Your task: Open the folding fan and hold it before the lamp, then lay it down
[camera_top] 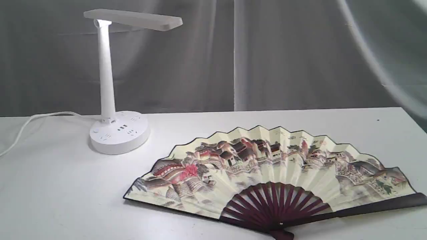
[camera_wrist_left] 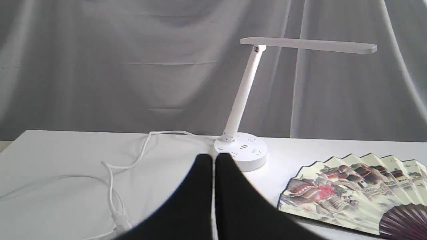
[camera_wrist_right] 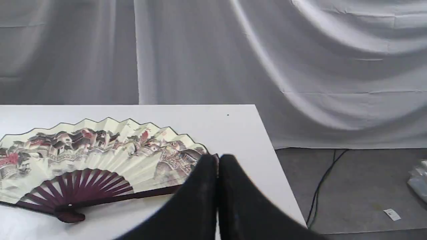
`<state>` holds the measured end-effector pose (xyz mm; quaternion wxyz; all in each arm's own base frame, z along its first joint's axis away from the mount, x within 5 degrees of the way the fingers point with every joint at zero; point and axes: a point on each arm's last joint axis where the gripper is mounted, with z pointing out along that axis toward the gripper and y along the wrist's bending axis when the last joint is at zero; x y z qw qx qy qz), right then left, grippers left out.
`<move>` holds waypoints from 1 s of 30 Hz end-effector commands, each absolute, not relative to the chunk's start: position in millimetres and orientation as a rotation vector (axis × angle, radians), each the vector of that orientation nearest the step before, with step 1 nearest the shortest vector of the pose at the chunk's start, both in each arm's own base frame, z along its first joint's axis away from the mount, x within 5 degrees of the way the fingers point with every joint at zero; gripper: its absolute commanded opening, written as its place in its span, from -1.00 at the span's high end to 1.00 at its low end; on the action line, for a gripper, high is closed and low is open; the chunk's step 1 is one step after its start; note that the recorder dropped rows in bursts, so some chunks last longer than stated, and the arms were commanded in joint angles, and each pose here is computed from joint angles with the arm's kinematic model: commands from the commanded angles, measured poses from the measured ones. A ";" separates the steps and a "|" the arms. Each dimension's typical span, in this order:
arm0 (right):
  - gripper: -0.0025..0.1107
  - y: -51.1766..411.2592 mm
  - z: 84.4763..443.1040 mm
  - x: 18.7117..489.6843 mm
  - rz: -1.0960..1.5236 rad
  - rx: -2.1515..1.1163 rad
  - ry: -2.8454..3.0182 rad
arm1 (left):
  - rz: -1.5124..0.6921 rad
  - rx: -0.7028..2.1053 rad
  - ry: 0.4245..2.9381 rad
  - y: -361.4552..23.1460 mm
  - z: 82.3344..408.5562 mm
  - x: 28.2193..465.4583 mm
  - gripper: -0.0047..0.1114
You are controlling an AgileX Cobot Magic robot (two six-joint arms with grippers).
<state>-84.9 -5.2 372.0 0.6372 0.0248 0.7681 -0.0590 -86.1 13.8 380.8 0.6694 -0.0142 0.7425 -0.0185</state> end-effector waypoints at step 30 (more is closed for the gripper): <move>0.96 -3.2 275.6 32.9 -0.099 -0.009 1.571 | -0.127 -0.016 1.486 -1.5 283.4 32.6 0.92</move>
